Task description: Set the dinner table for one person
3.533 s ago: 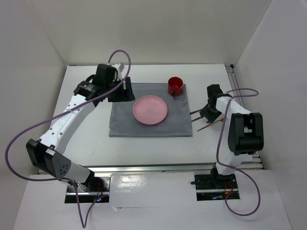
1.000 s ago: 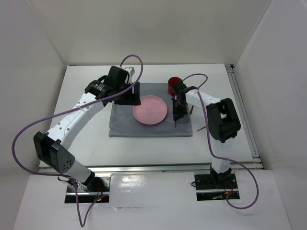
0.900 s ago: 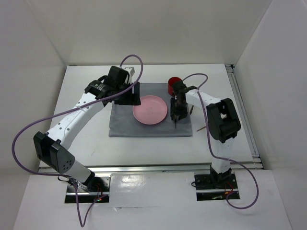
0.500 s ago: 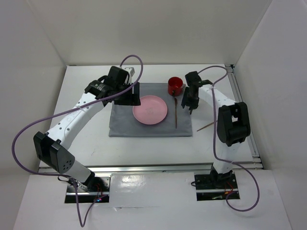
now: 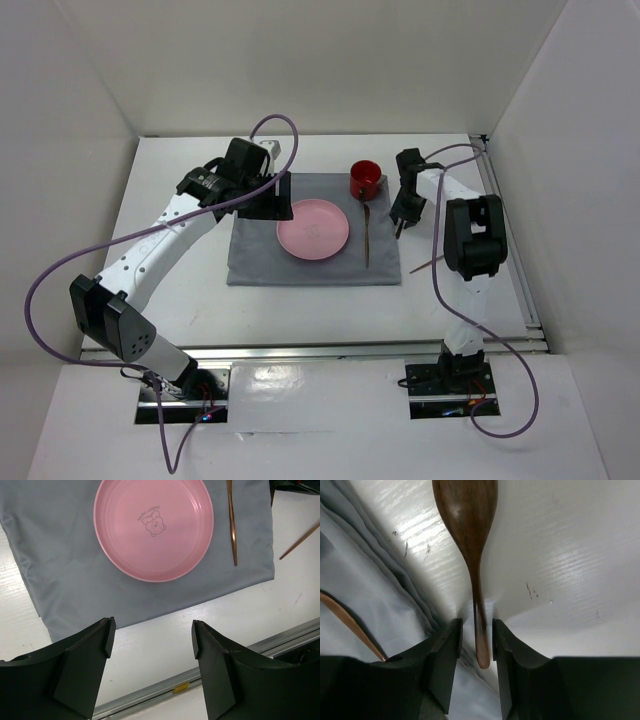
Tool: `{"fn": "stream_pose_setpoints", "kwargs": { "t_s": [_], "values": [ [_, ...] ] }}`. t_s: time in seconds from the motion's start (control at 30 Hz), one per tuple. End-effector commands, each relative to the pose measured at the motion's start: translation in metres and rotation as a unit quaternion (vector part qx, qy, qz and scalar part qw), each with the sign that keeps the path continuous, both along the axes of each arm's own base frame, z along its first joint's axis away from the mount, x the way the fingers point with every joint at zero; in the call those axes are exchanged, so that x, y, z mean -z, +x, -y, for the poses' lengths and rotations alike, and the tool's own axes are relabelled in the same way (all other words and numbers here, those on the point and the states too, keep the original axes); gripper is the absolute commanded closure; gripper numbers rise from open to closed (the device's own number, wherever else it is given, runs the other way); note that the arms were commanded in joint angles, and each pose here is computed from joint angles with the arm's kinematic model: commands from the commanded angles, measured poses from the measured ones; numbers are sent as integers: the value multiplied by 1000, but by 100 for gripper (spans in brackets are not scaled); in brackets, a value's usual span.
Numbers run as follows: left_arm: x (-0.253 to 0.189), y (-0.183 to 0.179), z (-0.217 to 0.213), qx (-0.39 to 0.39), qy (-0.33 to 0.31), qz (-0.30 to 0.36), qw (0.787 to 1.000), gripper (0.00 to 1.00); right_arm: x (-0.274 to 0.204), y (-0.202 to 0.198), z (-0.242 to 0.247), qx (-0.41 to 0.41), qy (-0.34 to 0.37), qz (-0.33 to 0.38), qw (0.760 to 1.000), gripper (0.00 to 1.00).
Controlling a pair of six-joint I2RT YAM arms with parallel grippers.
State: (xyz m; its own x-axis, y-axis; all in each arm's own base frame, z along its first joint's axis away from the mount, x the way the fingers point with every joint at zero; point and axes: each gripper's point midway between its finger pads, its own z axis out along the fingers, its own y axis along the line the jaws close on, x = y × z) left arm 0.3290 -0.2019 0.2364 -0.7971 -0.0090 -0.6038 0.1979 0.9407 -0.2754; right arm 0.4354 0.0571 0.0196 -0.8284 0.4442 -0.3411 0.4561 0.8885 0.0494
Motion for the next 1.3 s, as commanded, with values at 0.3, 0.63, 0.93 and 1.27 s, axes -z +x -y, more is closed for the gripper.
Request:
{"fn": "stream_pose_setpoints", "kwargs": {
  "t_s": [0.3, 0.63, 0.93, 1.27],
  "values": [
    [-3, 4, 3, 6, 1, 9, 1000, 20, -63, 10, 35, 23, -46, 86, 995, 100],
    [9, 4, 16, 22, -18, -11, 1000, 20, -100, -48, -48, -139, 21, 114, 983, 100],
    [11, 8, 6, 11, -7, -10, 1000, 20, -63, -74, -86, -184, 50, 78, 979, 100],
    [16, 8, -1, 4, 10, -12, 1000, 20, -31, -66, -78, -148, 8, 58, 987, 59]
  ]
}}
